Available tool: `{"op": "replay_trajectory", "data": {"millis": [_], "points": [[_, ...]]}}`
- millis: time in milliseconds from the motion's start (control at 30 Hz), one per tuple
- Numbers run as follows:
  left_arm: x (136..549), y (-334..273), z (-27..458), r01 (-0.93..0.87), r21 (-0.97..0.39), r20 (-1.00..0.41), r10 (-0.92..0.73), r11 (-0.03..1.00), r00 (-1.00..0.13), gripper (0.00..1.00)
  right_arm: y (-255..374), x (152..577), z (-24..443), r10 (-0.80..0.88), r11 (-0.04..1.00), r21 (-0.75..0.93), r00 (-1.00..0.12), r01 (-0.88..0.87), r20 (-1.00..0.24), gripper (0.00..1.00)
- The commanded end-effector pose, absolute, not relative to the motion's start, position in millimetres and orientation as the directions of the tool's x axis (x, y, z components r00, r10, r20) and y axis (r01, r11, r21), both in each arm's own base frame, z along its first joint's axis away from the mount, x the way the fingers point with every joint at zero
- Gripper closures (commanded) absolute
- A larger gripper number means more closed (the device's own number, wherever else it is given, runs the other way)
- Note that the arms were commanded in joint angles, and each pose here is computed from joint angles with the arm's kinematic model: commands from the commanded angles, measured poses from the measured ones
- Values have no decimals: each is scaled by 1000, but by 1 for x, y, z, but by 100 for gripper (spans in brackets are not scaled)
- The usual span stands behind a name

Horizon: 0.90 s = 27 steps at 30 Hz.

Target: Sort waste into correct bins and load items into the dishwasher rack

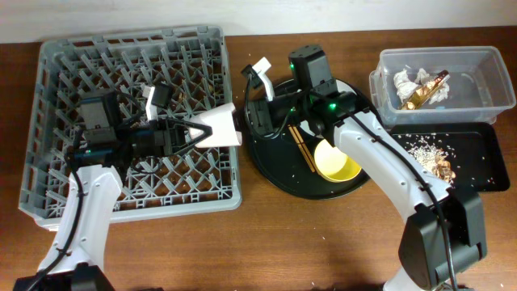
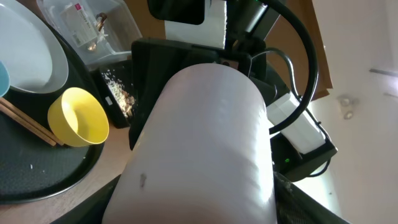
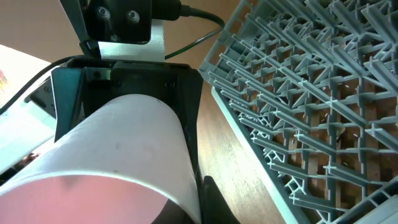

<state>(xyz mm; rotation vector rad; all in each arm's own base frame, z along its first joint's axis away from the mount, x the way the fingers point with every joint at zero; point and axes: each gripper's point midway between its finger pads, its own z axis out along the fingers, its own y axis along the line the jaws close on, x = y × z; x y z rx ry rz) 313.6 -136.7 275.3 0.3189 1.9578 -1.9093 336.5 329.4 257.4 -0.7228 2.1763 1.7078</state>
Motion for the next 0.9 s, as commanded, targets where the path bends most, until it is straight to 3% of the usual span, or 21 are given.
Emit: {"op": "replay_trajectory", "data": {"millis": [0,67,167,233,267,333,400,500,600,700,867], "points": [[328,-137,272,397,-909,-413,-139,127,-900,76,335,337,250,-219,192,821,-839,-538,-499,31],[336,-133,274,452,-877,-475,-154,162,-866,77,322,349,250,-186,215,821,-847,-529,-498,0],[364,-114,256,400,-854,-489,-253,331,-835,78,273,385,227,-82,382,812,-892,-441,-445,2],[378,-101,247,334,-806,-519,-315,488,-795,76,213,401,185,-38,620,711,-918,-332,-395,2],[380,-96,241,289,-766,-533,-316,575,-785,76,197,401,172,-40,692,659,-926,-296,-375,1],[372,-83,224,140,-542,-556,-228,829,-799,77,178,398,158,-44,780,573,-936,-252,-350,2],[360,-79,214,61,-335,-546,-141,940,-826,76,168,397,150,-39,820,527,-941,-222,-335,1],[328,-78,188,31,-106,-464,-22,994,-886,77,158,386,140,-74,852,477,-952,-215,-296,0],[329,-80,179,38,-56,-451,9,998,-892,77,158,382,139,-76,854,478,-957,-206,-279,2],[334,-90,140,56,-33,-348,41,998,-937,77,157,379,137,-77,856,478,-962,-198,-261,2],[345,-123,96,132,-14,-288,123,991,-950,77,154,380,136,-75,865,462,-962,-194,-263,3]]}}
